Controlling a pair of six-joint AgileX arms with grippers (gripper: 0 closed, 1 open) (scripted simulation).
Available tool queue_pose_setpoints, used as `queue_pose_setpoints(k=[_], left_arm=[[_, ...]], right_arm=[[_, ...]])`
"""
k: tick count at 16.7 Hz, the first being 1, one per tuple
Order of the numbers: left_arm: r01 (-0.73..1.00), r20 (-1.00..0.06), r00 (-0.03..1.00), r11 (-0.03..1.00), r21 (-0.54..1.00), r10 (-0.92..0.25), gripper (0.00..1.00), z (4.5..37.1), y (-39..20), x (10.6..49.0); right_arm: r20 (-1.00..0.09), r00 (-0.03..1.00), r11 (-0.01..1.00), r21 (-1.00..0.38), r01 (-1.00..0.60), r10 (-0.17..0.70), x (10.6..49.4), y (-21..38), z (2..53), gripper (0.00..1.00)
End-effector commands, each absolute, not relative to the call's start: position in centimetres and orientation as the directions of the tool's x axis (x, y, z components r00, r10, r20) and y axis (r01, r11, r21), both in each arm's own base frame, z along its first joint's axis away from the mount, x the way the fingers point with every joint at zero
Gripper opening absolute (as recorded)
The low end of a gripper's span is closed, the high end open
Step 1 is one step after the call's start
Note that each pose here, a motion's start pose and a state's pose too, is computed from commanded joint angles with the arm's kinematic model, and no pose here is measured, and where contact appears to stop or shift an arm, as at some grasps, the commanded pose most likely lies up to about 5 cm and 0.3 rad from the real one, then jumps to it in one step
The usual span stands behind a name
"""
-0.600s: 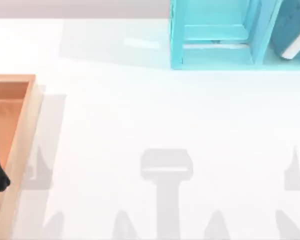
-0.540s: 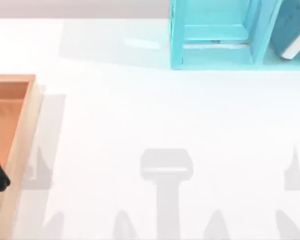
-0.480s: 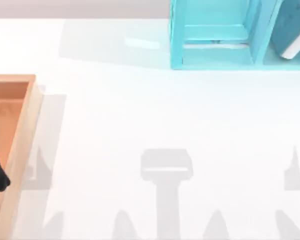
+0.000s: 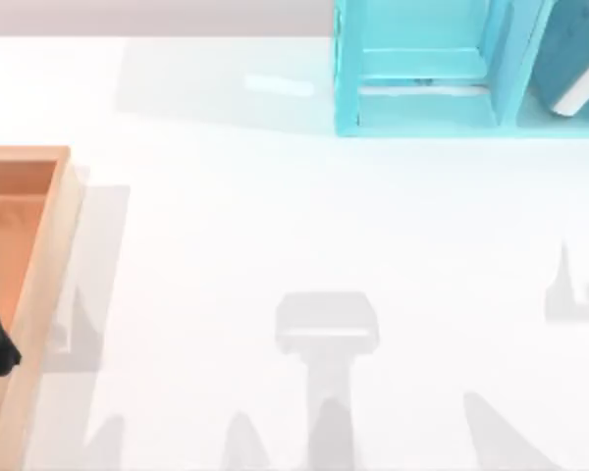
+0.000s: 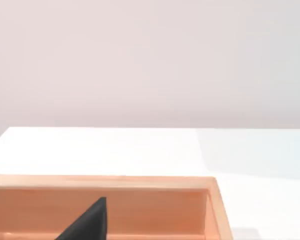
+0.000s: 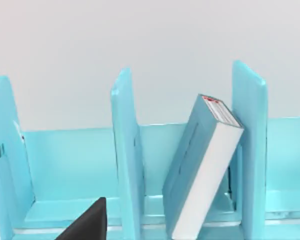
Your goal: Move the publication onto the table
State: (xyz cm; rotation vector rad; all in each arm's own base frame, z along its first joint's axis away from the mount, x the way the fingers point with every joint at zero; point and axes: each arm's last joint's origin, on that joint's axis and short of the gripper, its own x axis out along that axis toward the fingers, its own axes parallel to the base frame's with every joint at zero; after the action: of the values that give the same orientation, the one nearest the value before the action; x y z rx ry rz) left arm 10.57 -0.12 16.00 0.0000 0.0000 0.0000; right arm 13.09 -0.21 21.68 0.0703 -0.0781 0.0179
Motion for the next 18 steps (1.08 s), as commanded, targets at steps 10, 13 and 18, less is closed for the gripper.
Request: queue_pose_setpoints(k=[10,13,18], left_arm=[[0.000,0.000,1.000,1.000,0.000,0.000,1.00,16.0,-0.1,10.6],[0.000,0.000,1.000,1.000,0.000,0.000,1.00,16.0,-0.1,10.6],[0.000,0.000,1.000,1.000,0.000,0.000,1.00,16.0,-0.1,10.6]], right_arm=[[-0.087,0.996,0.968,0.251,-0.008,0.031,28.9,-1.7,19.5,1.00],[-0.127,0.991,0.952,0.306,0.000,0.041,33.0,-2.3,15.4,1.00],[-0.127,0.990,0.929,0.370,-0.005,0.056,36.8,-3.0,10.2,1.00]])
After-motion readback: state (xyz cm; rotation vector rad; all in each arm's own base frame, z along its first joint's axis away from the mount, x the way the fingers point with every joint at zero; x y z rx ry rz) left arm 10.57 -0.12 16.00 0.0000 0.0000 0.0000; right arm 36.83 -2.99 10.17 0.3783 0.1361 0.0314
